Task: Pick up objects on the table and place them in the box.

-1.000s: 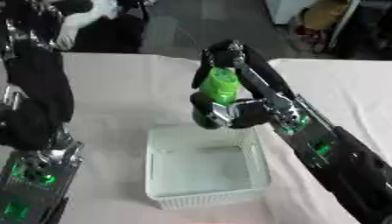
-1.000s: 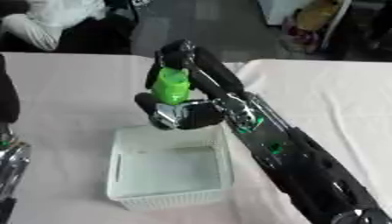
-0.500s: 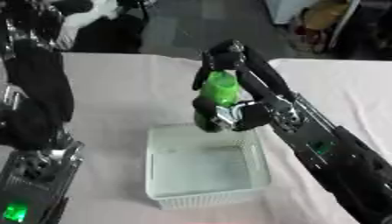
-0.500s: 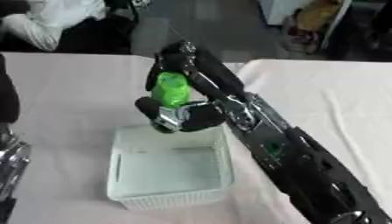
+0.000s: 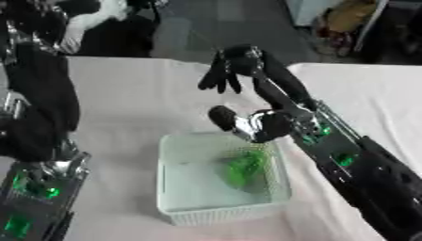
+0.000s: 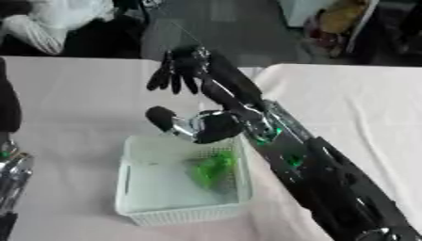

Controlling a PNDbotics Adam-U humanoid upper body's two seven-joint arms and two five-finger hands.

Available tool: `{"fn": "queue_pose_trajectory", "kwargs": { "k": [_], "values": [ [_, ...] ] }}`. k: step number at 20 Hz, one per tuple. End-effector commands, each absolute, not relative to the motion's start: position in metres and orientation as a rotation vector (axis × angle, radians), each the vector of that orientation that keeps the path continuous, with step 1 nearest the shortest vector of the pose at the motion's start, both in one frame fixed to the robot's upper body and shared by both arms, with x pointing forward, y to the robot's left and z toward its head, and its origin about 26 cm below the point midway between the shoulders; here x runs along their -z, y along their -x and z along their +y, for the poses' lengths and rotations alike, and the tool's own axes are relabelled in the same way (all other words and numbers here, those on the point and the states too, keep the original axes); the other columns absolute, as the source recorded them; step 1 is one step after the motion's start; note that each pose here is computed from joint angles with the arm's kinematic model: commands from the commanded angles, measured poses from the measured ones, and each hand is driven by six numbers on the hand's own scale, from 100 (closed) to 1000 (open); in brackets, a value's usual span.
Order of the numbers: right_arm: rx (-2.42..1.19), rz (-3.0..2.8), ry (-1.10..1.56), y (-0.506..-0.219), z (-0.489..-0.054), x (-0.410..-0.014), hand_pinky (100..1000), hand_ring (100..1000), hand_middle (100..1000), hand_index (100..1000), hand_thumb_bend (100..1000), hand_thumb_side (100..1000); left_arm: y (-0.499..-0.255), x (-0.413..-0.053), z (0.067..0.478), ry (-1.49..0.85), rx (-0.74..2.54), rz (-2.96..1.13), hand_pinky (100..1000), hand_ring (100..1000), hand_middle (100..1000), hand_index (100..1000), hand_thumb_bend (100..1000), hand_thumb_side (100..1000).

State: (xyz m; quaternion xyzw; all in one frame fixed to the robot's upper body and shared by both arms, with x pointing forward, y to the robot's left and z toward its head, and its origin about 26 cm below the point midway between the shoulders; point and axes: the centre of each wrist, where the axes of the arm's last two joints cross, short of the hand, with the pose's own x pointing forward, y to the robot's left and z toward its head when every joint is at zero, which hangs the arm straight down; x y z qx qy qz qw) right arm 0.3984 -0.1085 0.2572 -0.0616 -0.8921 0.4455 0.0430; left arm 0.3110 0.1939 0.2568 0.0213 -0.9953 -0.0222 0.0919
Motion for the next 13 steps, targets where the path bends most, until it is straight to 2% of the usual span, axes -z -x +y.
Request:
{"fn": "queue_pose_trajectory", "kwargs": {
  "k": [1,6,7,8,13],
  "values": [
    [-1.363,-2.751,0.205,-0.397,-0.111,-0.265,210,393,466,623,396,867,-0.308,-0.266,0.195,-0.065,0.085,-2.989,665,790,912,900,326,1000],
    [-1.324,-2.759,0.198,-0.396,-0.112,-0.264,207,388,459,621,386,865,-0.308,-0.266,0.196,-0.066,0.086,-2.989,665,790,912,900,326,1000],
    [-1.293,-2.767,0.198,-0.396,-0.114,-0.264,207,388,465,620,235,966,-0.308,-0.266,0.196,-0.067,0.085,-2.989,665,790,912,900,326,1000],
    [-1.238,-2.78,0.199,-0.395,-0.117,-0.264,209,387,455,619,378,863,-0.308,-0.266,0.196,-0.068,0.085,-2.989,664,790,912,900,327,1000],
    [-0.857,-2.866,0.245,-0.383,-0.138,-0.265,216,387,451,615,368,859,-0.308,-0.263,0.198,-0.079,0.088,-2.979,663,790,912,899,328,1000]
  ]
}}
